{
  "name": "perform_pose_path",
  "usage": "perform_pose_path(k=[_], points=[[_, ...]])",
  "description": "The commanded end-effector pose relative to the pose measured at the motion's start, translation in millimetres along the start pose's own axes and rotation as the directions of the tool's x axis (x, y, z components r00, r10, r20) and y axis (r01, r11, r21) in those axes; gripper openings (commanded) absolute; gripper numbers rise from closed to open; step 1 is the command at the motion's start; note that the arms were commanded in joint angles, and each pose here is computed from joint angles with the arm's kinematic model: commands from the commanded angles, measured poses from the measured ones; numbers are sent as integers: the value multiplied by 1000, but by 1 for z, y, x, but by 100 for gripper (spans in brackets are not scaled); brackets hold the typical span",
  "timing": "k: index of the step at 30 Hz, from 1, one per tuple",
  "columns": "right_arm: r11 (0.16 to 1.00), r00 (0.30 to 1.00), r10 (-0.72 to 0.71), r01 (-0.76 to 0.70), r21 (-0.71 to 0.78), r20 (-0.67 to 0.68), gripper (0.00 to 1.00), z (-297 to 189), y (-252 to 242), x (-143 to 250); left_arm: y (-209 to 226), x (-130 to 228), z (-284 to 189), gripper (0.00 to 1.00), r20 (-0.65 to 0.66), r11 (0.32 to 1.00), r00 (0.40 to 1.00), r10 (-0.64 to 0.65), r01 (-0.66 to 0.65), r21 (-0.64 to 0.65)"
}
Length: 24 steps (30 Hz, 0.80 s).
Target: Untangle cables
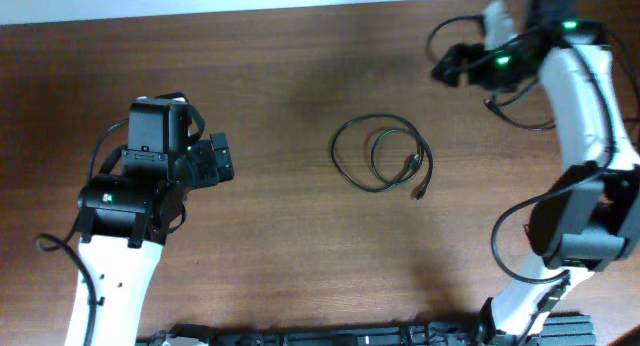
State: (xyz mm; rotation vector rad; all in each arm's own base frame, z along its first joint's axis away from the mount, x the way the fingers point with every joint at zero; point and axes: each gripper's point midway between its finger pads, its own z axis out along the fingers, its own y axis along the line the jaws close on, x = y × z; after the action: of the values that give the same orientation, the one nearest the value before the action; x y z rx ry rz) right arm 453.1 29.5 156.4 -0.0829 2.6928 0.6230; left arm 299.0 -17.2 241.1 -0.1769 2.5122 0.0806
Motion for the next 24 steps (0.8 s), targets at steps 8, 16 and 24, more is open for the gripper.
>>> perform_pose_path(k=[8, 16, 24], points=[[837, 814, -437, 524, 159, -382, 98, 78, -13, 95, 4, -3, -5, 99, 19, 1000, 1000, -3, 3, -9], [858, 837, -448, 501, 110, -315, 88, 121, -18, 109, 4, -3, -5, 99, 19, 1000, 1000, -3, 3, -9], [878, 863, -410, 461, 127, -296, 52, 153, -17, 109, 4, -3, -5, 99, 19, 1000, 1000, -3, 3, -9]])
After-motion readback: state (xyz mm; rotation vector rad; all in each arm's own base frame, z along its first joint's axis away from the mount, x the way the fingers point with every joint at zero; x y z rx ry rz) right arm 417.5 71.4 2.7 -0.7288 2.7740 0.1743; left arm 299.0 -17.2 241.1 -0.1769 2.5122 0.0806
